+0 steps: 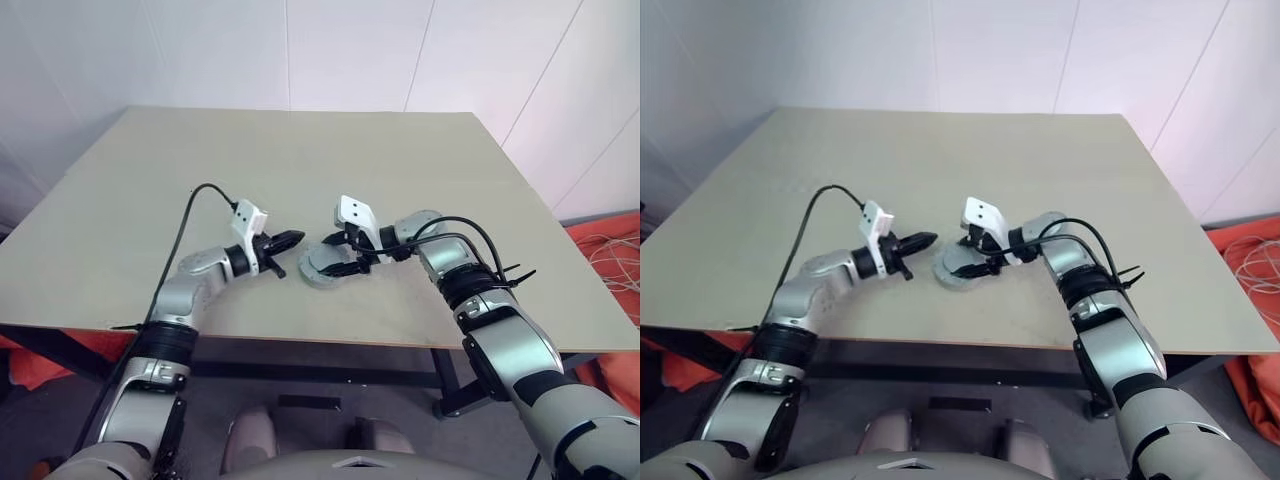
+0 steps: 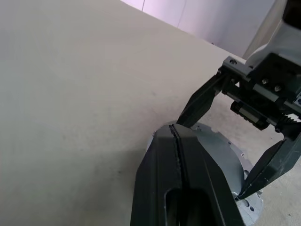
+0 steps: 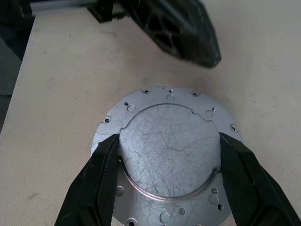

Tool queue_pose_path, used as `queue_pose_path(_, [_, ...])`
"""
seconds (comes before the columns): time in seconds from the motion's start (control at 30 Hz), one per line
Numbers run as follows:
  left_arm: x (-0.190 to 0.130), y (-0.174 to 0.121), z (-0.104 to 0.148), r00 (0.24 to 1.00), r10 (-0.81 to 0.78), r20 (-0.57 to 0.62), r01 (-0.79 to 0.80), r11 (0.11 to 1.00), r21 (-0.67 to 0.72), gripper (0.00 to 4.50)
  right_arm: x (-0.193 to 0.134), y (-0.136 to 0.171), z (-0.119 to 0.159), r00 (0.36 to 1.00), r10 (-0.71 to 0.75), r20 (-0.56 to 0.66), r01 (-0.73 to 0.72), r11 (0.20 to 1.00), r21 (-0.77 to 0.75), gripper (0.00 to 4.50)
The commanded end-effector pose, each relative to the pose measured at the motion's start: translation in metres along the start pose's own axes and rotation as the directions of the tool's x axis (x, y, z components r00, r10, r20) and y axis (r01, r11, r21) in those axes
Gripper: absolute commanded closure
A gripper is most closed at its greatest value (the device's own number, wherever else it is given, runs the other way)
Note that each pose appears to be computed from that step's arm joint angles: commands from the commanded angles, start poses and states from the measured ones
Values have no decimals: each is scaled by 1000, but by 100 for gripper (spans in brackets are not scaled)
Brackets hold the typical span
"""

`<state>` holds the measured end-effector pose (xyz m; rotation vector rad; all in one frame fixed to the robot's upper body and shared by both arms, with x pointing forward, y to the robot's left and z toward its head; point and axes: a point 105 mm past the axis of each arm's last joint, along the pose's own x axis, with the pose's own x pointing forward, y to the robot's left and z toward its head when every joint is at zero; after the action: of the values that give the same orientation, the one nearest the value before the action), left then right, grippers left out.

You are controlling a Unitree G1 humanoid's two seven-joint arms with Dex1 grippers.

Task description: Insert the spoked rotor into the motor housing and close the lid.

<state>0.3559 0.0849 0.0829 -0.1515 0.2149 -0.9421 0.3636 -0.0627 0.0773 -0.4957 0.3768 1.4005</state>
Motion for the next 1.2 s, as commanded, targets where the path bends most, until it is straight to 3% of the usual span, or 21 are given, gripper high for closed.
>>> queue_pose_path(0.03, [9,-6,6,998,-45,-33,47,996,82,450,0,4,-14,998,11,-58,-10,1000,22,138])
queue_pose_path(0.8, [10,-9,-27,964,-44,-262,56,998,42,450,1,3,-15,998,-7,-58,7,1000,11,138])
queue_pose_path(1.2, [9,7,-12,978,67,-199,-62,998,28,450,3,4,-15,998,-10,-60,11,1000,4,138])
